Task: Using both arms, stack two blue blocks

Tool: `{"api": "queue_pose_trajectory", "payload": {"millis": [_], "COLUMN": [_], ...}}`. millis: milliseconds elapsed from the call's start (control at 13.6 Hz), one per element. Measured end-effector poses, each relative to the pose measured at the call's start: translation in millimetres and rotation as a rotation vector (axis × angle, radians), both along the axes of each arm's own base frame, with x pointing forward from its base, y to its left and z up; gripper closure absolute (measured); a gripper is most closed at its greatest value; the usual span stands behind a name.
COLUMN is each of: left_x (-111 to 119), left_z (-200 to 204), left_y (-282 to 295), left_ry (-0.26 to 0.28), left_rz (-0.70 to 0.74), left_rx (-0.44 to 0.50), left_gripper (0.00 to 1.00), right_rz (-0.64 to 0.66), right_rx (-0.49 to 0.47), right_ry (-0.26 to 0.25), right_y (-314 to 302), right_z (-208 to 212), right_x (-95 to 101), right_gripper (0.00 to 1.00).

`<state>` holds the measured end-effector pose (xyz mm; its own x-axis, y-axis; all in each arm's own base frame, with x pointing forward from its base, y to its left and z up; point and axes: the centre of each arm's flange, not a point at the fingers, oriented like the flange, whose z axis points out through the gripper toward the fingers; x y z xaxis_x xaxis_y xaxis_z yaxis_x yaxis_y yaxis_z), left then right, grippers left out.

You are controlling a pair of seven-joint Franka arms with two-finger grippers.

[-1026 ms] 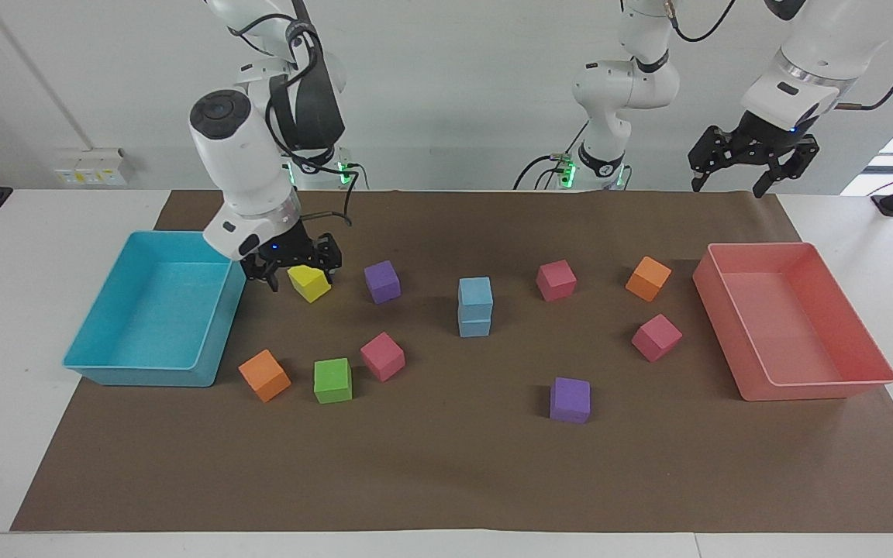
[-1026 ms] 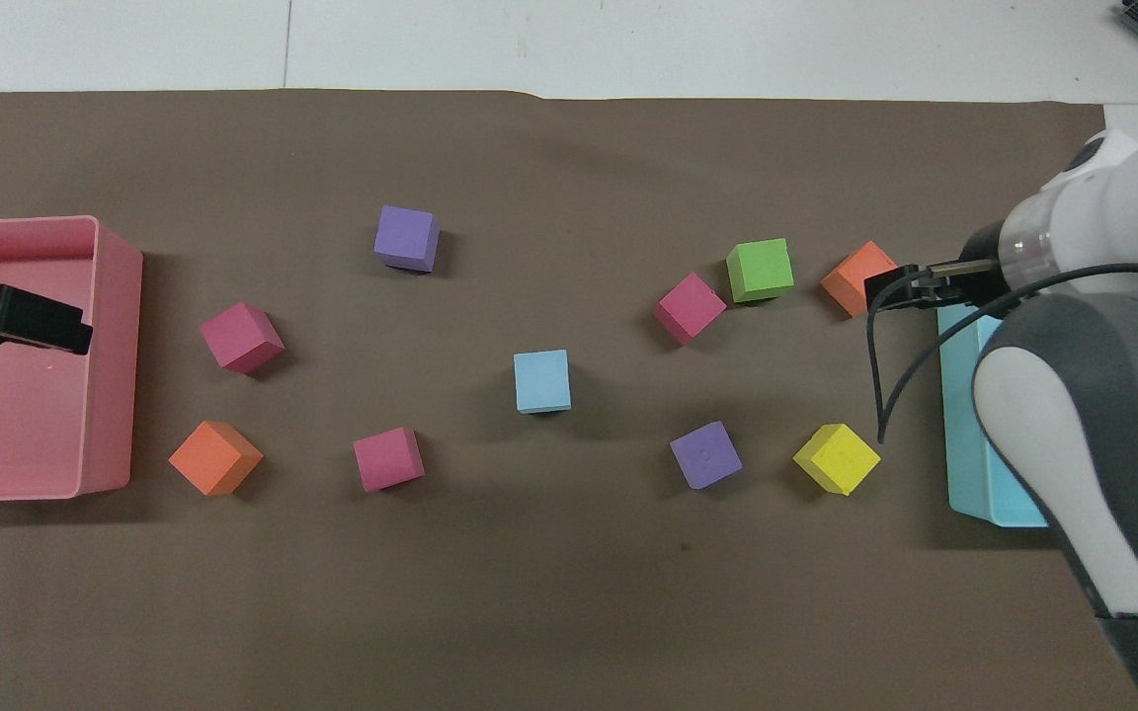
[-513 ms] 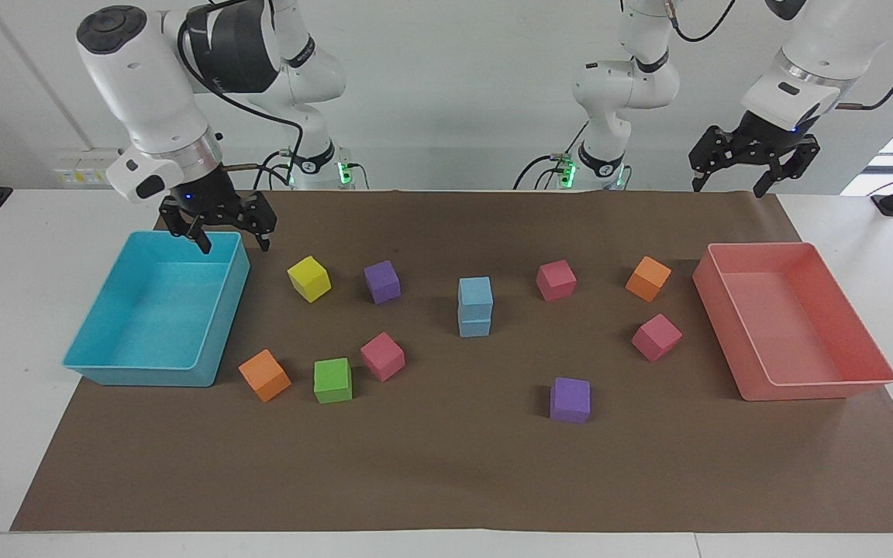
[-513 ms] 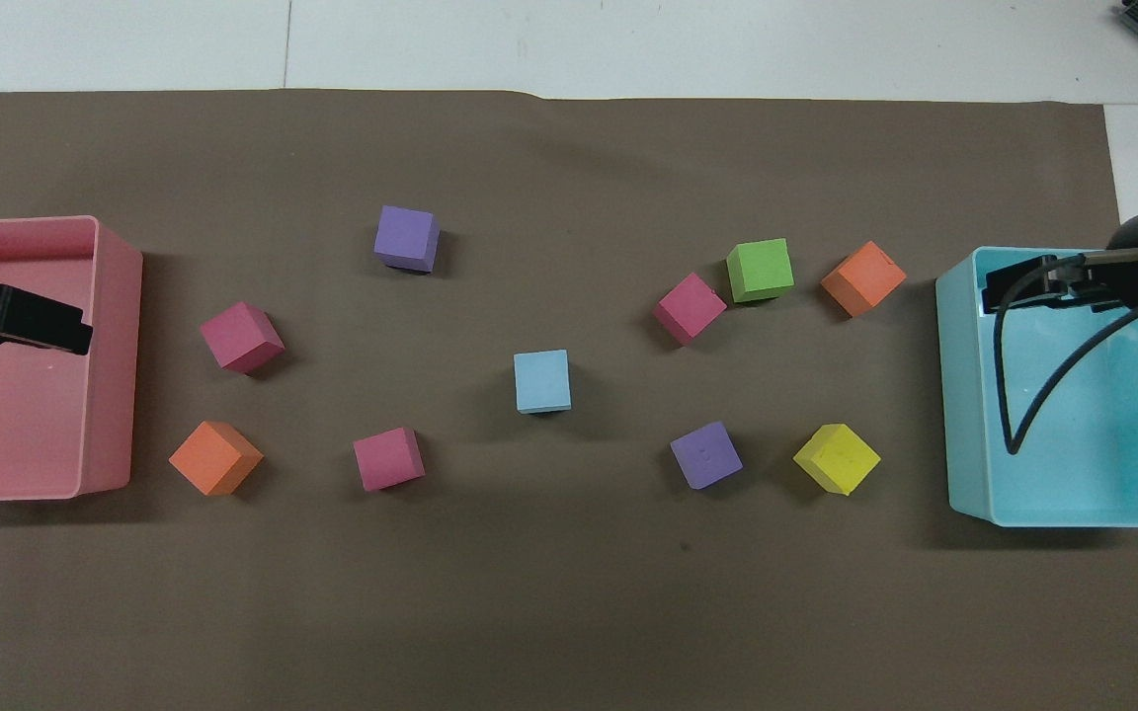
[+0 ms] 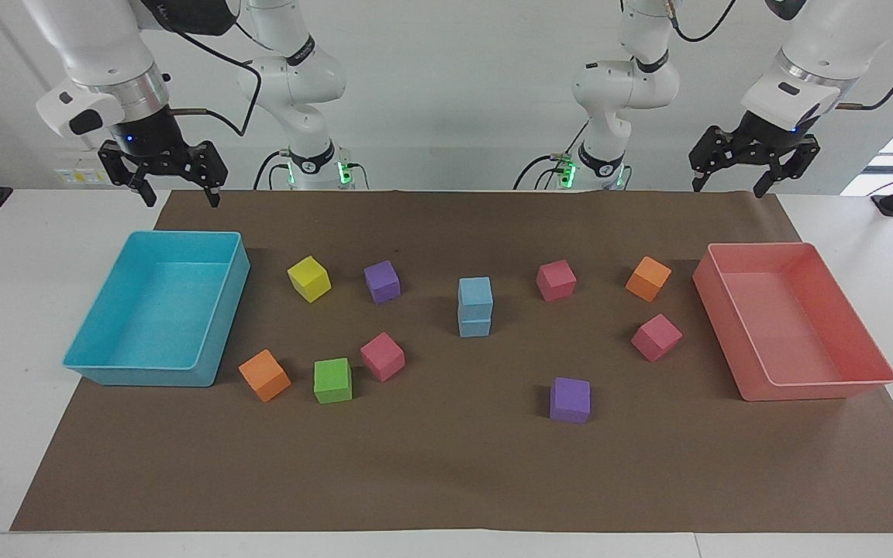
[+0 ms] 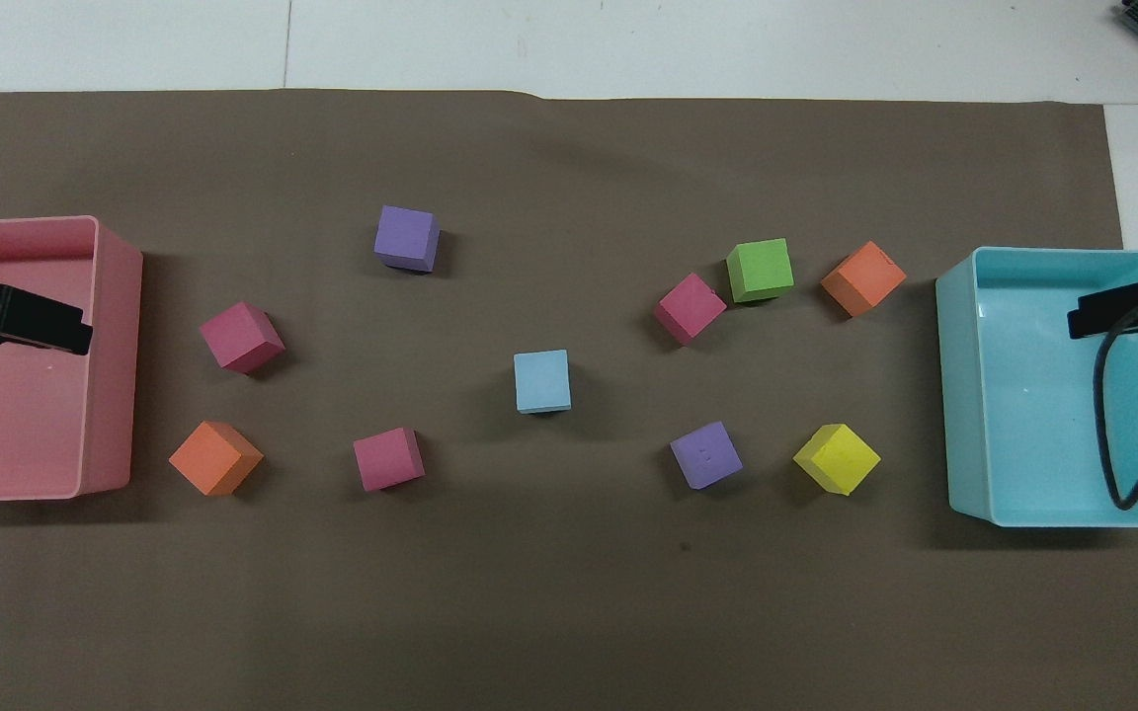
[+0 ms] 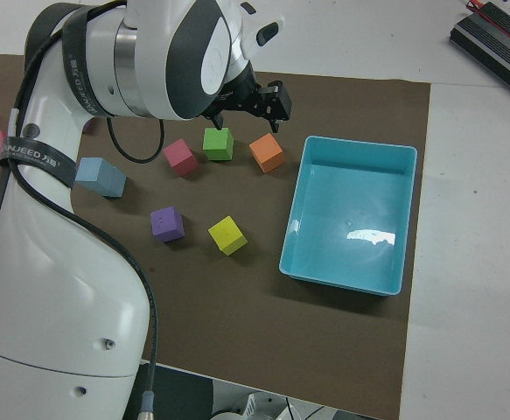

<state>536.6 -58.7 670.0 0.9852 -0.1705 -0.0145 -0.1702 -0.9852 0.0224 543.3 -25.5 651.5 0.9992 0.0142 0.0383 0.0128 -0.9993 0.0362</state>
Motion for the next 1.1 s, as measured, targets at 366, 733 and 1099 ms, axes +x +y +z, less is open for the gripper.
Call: {"api": "queue_pose_trajectory", "payload": {"millis": [366, 733, 1099], "left_x": [0.0, 0.0, 0.0], "left_z": [0.0, 0.0, 0.0], "left_y": [0.0, 0.0, 0.0], "left_ry": [0.0, 0.0, 0.0], "left_rz": [0.0, 0.0, 0.0], "left_rx": [0.0, 0.0, 0.0], "left_gripper": [0.0, 0.0, 0.0], "right_rz": [-0.005, 0.0, 0.01], "right_rx": [0.002, 0.001, -0.021], "right_ry": [0.069, 0.056, 0.057], "right_y": [-1.4, 0.5, 4.5], "right_z": [-4.2, 6.3, 7.5], "right_x": [-8.6, -16.8, -21.9], "right_gripper": [0.0, 0.0, 0.0]}}
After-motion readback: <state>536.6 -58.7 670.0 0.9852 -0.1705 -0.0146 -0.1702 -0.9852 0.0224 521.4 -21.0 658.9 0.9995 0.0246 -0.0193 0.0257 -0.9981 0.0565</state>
